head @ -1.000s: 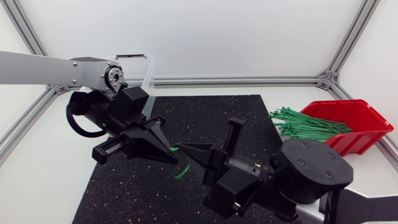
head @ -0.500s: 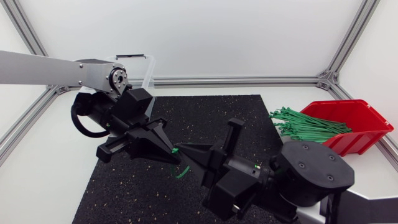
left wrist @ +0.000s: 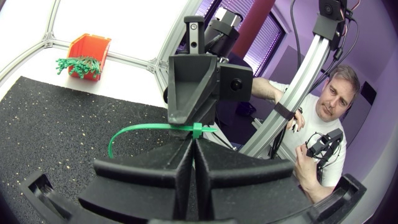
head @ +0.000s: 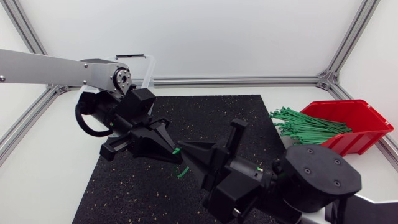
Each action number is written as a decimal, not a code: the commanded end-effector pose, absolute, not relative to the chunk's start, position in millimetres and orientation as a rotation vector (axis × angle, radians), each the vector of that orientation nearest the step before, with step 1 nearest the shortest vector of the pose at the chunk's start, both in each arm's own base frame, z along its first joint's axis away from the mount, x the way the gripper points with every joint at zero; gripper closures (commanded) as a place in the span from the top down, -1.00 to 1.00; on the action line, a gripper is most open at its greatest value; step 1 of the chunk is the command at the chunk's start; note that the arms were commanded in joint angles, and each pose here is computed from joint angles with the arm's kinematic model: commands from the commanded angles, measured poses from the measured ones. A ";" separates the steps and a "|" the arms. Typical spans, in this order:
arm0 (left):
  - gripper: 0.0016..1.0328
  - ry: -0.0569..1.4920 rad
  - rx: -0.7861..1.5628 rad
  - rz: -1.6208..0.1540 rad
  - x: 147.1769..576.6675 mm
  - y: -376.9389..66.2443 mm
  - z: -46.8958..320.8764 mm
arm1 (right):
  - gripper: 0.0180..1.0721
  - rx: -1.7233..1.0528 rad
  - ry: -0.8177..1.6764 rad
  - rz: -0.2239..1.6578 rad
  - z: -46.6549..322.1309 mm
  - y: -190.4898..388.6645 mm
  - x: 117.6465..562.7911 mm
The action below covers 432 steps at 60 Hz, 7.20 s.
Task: Take a green cable tie from the red box, thread the tail through the head to close it, then place it in the transparent bin on the left.
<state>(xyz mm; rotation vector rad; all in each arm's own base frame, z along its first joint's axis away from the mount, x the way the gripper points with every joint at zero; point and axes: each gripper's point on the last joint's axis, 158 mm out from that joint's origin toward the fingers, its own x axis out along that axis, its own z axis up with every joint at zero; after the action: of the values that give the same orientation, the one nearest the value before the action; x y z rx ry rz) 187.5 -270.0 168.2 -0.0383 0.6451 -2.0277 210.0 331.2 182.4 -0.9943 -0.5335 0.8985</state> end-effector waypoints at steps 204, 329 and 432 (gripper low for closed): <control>-0.94 0.615 -0.060 -1.910 233.2 -272.5 171.1 | -0.89 -0.979 -0.523 0.807 234.9 361.5 197.4; -0.94 0.076 0.455 -1.391 222.7 -261.3 257.2 | 0.91 -0.907 -0.474 0.604 256.1 281.4 253.6; 0.87 0.615 0.307 -0.275 504.6 -84.4 202.6 | 0.91 -0.691 -0.278 0.213 294.0 193.8 346.6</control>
<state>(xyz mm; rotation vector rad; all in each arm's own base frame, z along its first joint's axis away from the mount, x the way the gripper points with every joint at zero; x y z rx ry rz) 498.6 -82.2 200.0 0.3214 0.6123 -0.2909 345.9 202.6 282.6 -0.7312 -0.2711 0.2433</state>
